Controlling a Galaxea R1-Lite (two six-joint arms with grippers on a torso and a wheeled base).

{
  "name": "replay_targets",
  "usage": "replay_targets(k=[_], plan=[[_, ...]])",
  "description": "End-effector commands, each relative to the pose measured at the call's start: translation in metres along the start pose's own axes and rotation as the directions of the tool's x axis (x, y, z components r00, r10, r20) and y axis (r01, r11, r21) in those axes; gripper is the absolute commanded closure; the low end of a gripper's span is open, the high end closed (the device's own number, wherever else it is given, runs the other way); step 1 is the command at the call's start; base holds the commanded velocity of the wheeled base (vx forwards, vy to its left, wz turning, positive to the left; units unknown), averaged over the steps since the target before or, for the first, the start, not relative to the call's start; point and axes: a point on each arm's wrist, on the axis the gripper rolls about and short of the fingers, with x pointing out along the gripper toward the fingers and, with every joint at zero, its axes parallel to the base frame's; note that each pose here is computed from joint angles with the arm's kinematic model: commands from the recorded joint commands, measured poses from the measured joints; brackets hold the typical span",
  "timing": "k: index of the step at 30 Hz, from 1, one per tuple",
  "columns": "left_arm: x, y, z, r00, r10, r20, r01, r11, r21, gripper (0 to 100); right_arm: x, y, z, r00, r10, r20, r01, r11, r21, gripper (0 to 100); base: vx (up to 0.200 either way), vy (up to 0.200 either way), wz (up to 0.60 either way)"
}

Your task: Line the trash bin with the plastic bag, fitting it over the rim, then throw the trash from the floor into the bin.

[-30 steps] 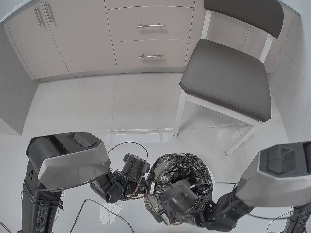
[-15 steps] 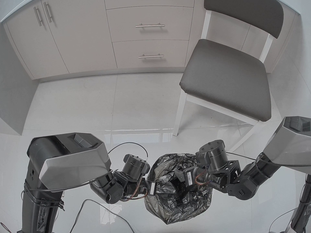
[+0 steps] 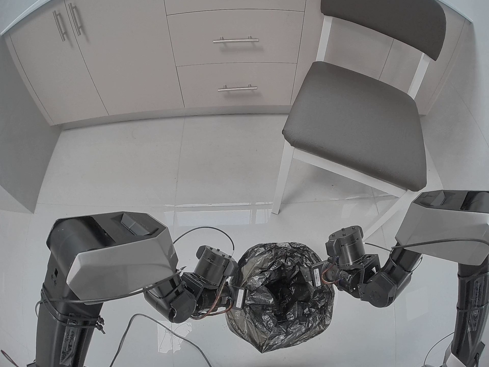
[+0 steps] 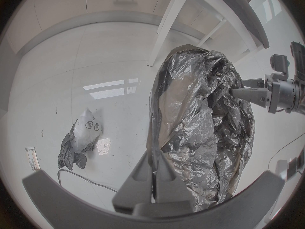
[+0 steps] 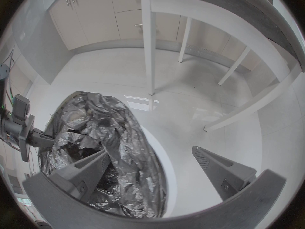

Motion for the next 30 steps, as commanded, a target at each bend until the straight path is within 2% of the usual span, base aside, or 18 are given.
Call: replay_targets(k=[1,4,9,21,30], plan=[[0.002,0.000,-0.002,1.000,0.002,-0.006,-0.002,1.000,0.004,100,0.001,-0.005,0.001,1.000,-0.015,-0.001,0.015,1.000,-0.017,0,0.000,0.000,0.00],[0.001,0.000,-0.001,1.000,0.002,-0.004,-0.002,1.000,0.004,100,0.001,-0.006,0.000,1.000,-0.021,-0.004,0.021,1.000,-0.020,0,0.000,0.000,0.00],[0.001,0.000,-0.001,1.000,-0.004,0.010,0.004,1.000,0.002,100,0.003,-0.016,0.001,0.995,-0.101,-0.001,0.101,0.995,-0.010,0,0.000,0.000,0.00],[0.000,0.000,0.001,1.000,-0.013,0.028,0.013,1.000,-0.014,100,-0.019,-0.029,0.002,0.992,-0.124,-0.005,0.124,0.992,-0.017,0,0.000,0.000,0.00],[0.000,0.000,0.004,0.999,-0.012,0.040,0.013,1.000,-0.023,100,-0.014,-0.036,-0.001,0.989,-0.144,-0.022,0.144,0.990,-0.005,0,0.000,0.000,0.00]])
